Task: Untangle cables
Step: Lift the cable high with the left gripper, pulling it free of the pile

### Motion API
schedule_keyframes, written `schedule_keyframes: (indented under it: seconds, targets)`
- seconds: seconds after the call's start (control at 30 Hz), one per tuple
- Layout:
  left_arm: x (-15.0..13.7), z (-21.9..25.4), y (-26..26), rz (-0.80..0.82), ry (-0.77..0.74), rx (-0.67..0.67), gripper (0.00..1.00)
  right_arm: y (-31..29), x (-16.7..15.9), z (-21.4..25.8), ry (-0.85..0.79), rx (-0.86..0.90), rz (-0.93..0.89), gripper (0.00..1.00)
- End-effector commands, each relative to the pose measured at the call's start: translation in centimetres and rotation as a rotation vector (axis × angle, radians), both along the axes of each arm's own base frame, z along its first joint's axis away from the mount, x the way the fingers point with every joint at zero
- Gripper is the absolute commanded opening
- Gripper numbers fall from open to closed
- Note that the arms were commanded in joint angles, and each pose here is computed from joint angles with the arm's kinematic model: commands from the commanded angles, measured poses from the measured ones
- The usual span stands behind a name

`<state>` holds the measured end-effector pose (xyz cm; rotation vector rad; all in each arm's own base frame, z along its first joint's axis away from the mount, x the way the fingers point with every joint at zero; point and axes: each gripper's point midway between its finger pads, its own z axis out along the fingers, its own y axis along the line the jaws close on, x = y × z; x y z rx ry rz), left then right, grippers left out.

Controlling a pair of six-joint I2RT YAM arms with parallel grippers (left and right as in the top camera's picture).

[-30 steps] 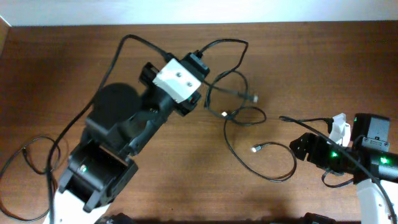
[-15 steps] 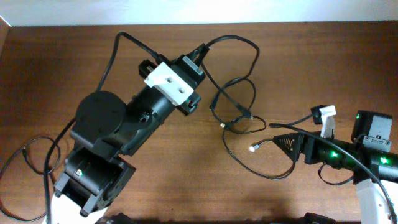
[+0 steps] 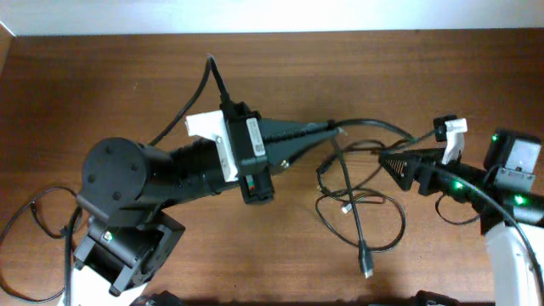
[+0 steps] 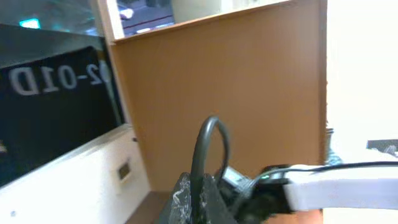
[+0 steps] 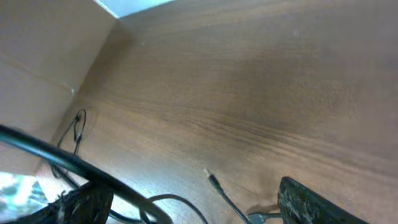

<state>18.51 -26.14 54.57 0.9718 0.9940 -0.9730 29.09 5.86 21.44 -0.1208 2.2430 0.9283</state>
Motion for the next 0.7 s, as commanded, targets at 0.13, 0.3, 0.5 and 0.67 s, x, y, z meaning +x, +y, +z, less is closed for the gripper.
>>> schedule_keyframes:
  seconds: [0.13,0.3,0.5,0.67]
  targets:
    - [-4.2,2.2,1.4,-0.115,-0.039,-0.035,0.0,-5.4,2.0,-7.1,0.339,-0.114,-0.339,0.83]
    - [-1.6,1.7,1.8,0.025,0.017,-0.04,0.0,-0.7,1.3,-3.5,0.209,0.084,-0.074,0.83]
    - [3.4,-0.4,2.1,0.234,0.123,-0.021,0.0,1.8,-1.2,-0.5,0.061,0.134,0.123,0.83]
    - [6.3,-1.4,2.2,0.339,0.181,-0.028,0.0,3.2,-3.4,1.3,-0.036,0.146,0.229,0.83]
